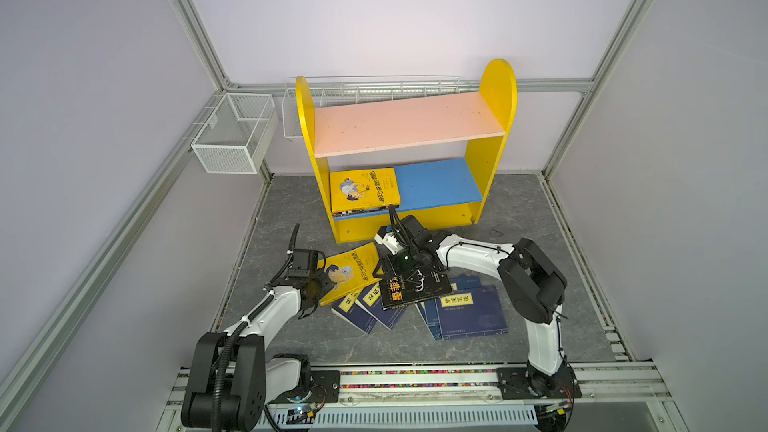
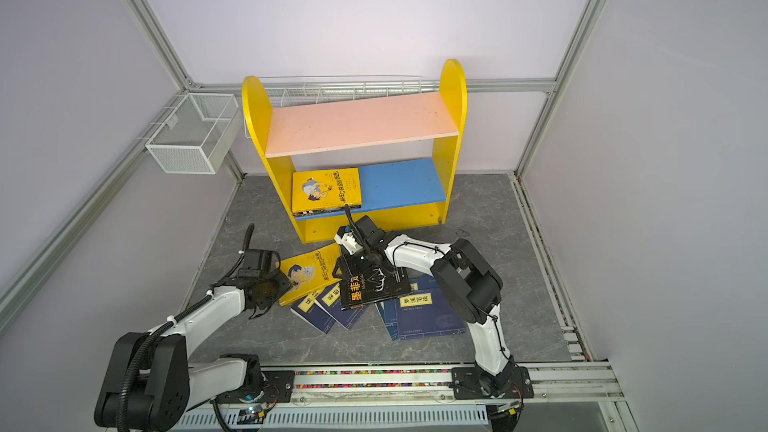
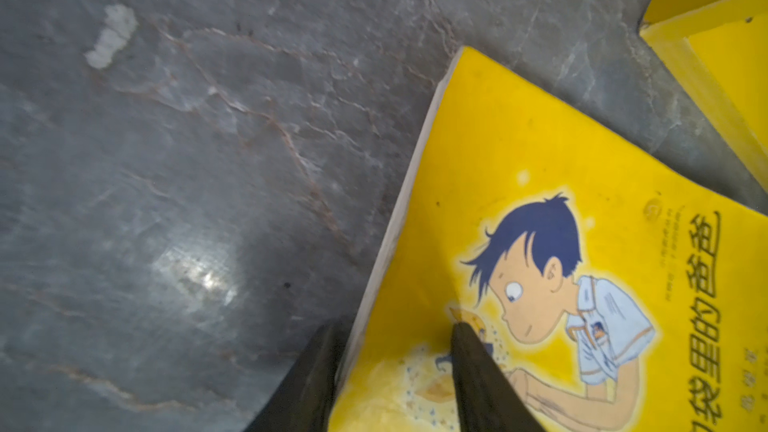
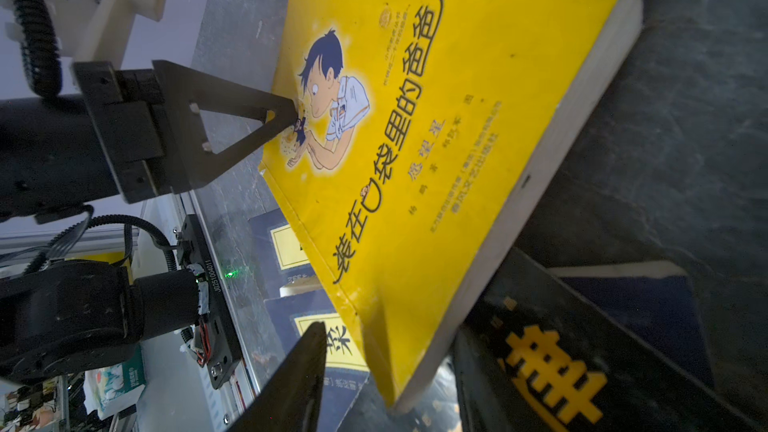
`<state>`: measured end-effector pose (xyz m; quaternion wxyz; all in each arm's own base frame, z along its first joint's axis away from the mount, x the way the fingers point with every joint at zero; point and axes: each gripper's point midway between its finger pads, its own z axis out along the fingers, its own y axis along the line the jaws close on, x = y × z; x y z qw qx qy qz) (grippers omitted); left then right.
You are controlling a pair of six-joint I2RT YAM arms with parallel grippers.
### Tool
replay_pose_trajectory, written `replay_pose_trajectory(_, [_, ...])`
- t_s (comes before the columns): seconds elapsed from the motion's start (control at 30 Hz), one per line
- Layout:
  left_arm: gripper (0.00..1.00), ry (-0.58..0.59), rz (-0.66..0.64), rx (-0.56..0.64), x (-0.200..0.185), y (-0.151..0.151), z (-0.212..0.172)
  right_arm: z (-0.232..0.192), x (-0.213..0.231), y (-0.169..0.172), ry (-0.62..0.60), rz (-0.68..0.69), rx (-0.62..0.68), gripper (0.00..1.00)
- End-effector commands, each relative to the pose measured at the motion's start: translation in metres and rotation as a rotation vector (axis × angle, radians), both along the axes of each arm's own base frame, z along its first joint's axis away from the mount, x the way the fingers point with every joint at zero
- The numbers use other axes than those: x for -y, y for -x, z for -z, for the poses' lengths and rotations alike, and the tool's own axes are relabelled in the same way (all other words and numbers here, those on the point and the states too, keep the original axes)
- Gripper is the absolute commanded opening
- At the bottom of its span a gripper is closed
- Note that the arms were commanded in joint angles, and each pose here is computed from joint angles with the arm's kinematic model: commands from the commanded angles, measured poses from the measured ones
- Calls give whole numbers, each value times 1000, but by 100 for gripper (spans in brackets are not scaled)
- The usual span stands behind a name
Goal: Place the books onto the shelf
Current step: 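Grasp the second yellow cartoon book with the right gripper while the left holds it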
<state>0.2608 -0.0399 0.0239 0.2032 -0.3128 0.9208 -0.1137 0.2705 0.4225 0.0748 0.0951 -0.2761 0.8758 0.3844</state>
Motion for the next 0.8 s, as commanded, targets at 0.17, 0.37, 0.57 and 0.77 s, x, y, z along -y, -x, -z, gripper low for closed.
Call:
replay_pose_trajectory(0.17, [42,88,76,-102,21,21,15,-82,-34,3,-240,-55,65,47])
replay_pose_trajectory(0.37, [42,112,134,-63,33,17,8,-84,-38,-4,-245,-11,71,42])
replay_pose_trajectory(0.57, [42,139,180,-22,43,13,2,-79,-38,-13,-203,46,105,38])
replay_pose_trajectory(0.77, [43,144,202,-10,46,12,-1,-76,-32,-23,-162,114,143,25])
